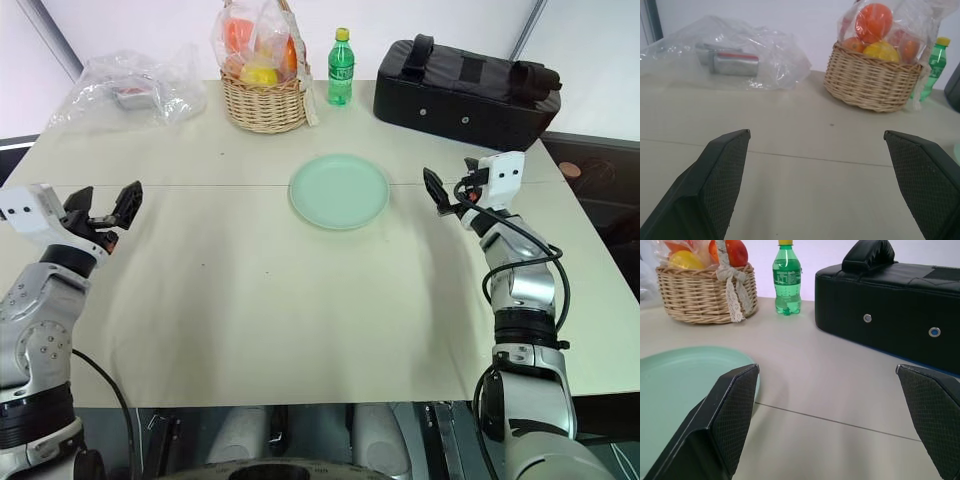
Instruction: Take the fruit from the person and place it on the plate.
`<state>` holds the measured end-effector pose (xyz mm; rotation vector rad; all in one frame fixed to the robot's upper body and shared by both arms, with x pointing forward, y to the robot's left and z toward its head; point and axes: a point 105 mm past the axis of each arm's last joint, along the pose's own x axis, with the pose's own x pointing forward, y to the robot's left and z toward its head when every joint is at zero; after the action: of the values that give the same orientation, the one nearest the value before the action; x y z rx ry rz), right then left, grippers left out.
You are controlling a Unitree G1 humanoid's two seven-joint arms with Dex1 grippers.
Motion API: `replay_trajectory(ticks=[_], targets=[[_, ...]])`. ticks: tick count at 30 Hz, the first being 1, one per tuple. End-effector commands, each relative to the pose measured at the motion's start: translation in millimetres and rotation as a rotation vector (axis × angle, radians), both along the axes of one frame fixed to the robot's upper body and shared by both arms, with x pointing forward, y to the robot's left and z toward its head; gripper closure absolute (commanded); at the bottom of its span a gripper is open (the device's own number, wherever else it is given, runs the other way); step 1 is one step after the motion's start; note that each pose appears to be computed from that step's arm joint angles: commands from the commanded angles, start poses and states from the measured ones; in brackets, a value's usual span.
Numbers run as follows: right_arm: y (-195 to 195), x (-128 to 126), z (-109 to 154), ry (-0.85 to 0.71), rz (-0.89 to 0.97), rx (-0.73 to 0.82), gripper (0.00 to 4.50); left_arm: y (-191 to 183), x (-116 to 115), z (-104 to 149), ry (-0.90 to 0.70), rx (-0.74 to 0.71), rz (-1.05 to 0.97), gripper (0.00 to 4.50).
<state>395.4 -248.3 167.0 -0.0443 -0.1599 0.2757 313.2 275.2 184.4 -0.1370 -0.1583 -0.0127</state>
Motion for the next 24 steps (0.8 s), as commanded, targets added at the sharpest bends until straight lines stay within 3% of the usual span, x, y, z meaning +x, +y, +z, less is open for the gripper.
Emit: replay_trajectory(ticks=[1, 24], targets=[[-1.7, -2.5, 9.5, -0.044, -0.009, -0.005, 0.0, -5.8, -5.1, 12.3, -0.061, 0.001, -0.026, 0.02], [1.9, -5.0, 1.4, -0.04, -0.017, 0.003, 0.0, -6.6, -4.7, 10.9, -0.061, 0.064, 0.001, 0.02]])
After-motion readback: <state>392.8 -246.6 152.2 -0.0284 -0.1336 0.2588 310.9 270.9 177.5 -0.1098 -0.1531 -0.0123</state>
